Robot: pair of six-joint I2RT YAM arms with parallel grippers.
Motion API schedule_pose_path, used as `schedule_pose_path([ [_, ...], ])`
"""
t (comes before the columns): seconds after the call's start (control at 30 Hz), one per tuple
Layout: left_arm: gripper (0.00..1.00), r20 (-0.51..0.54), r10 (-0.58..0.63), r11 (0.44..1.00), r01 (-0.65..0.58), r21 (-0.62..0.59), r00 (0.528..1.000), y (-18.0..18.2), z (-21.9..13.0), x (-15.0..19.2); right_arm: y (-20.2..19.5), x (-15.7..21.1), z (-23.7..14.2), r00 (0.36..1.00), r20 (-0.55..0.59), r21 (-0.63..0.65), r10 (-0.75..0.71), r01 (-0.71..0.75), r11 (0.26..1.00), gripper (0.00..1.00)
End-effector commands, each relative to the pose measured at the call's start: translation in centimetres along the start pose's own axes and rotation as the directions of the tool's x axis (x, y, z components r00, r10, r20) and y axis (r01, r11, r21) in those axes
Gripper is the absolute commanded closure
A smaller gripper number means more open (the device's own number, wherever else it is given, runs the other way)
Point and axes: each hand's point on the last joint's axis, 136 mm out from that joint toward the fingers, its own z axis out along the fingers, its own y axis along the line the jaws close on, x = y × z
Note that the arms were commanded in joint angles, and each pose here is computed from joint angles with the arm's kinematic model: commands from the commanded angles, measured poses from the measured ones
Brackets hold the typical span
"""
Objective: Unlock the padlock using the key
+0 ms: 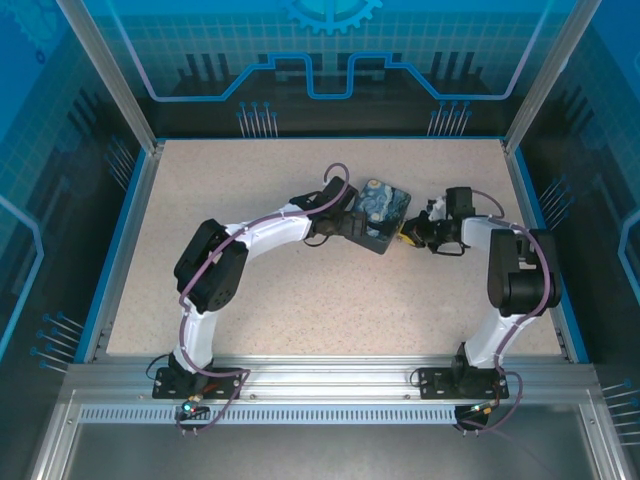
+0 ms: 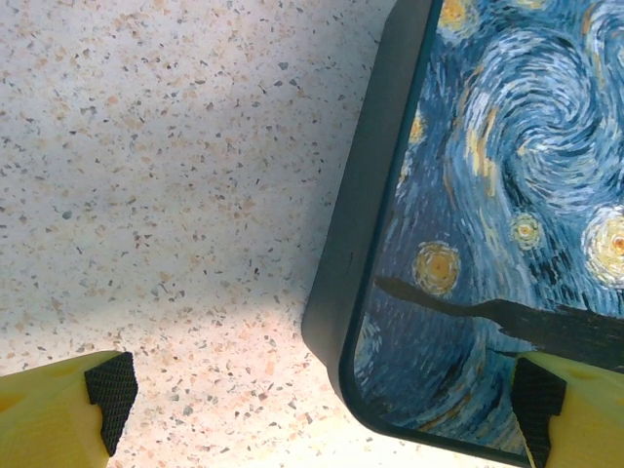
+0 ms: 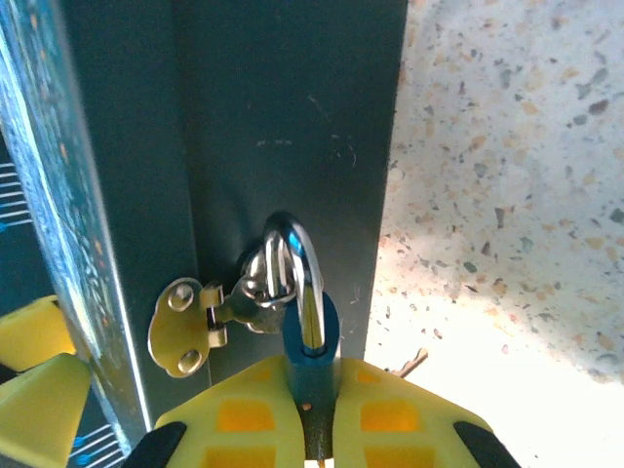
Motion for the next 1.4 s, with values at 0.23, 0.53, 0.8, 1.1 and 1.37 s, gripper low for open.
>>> schedule_pose_path([
  [0.23,0.01,-0.246,0.054,0.969,-0.11,-0.219,0.968,7.5,1.8,4.8,-1.5,5.4,-0.4,0.992,-0.091,0.171,-0.083,0.098,0.98,1.0],
  [0.53,0.01,-0.221,0.063,0.971,-0.112,-0.213,0.973,7.4,1.0,2.9,-4.8,8.4,-1.0,0.989,-0.132,0.399,-0.067,0.115,0.909,1.0],
  [0.8,0.01,-0.207,0.079,0.97,-0.123,-0.21,0.975,7.3,-0.8,2.1,-6.1,9.0,-1.5,0.991,-0.13,0.578,-0.044,0.112,0.808,1.0],
  [1.1,0.01,-0.184,0.078,0.975,-0.114,-0.189,0.98,7.0,-3.2,1.0,-4.0,11.8,-0.6,0.989,-0.139,0.559,-0.058,0.127,0.819,1.0],
  [1.37,0.01,-0.192,0.046,0.989,-0.073,-0.132,0.98,5.9,-4.6,1.7,-5.6,13.9,0.8,0.988,-0.151,0.545,-0.018,0.099,0.833,1.0],
])
